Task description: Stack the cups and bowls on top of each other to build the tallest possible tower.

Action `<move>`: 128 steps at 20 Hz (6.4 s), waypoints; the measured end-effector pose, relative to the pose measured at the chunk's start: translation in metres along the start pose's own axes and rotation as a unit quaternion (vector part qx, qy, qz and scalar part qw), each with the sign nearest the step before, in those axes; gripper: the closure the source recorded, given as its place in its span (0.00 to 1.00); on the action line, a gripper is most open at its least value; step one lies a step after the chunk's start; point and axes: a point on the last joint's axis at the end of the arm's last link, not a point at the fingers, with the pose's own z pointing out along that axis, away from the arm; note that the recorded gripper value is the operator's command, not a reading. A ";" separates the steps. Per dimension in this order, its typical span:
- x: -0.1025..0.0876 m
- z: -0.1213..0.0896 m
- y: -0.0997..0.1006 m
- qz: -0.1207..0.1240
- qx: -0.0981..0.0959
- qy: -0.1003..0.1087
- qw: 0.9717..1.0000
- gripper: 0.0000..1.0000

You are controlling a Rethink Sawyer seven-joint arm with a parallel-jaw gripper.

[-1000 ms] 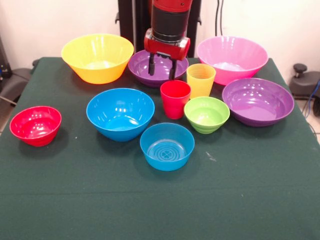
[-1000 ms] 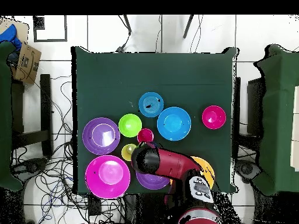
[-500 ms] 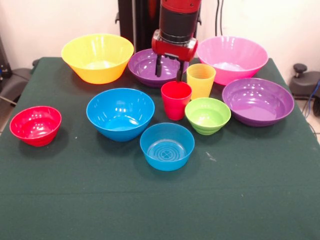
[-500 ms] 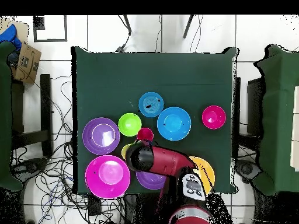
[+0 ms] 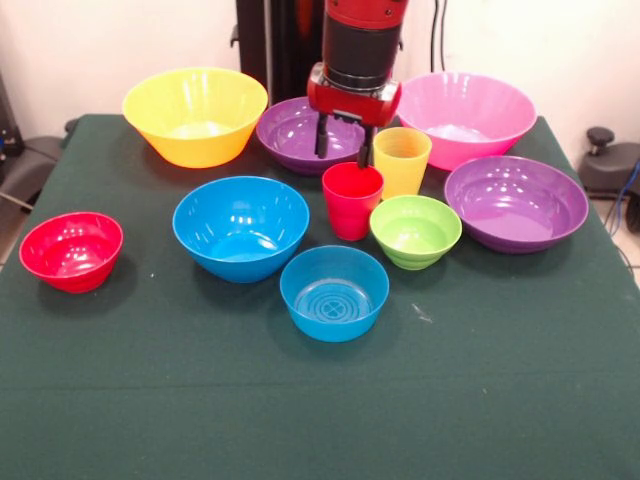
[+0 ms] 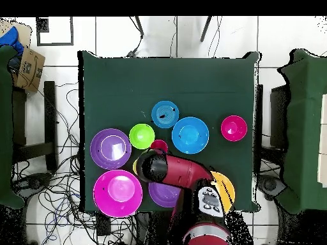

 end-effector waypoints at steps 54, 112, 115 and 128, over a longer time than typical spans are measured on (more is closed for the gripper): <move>-0.002 0.056 -0.023 0.009 0.023 -0.028 0.999 0.00; -0.114 -0.089 0.010 0.018 -0.031 -0.011 0.999 1.00; -0.138 -0.091 0.011 0.017 -0.030 -0.032 0.999 1.00; -0.177 -0.043 0.008 0.015 -0.015 -0.038 0.999 1.00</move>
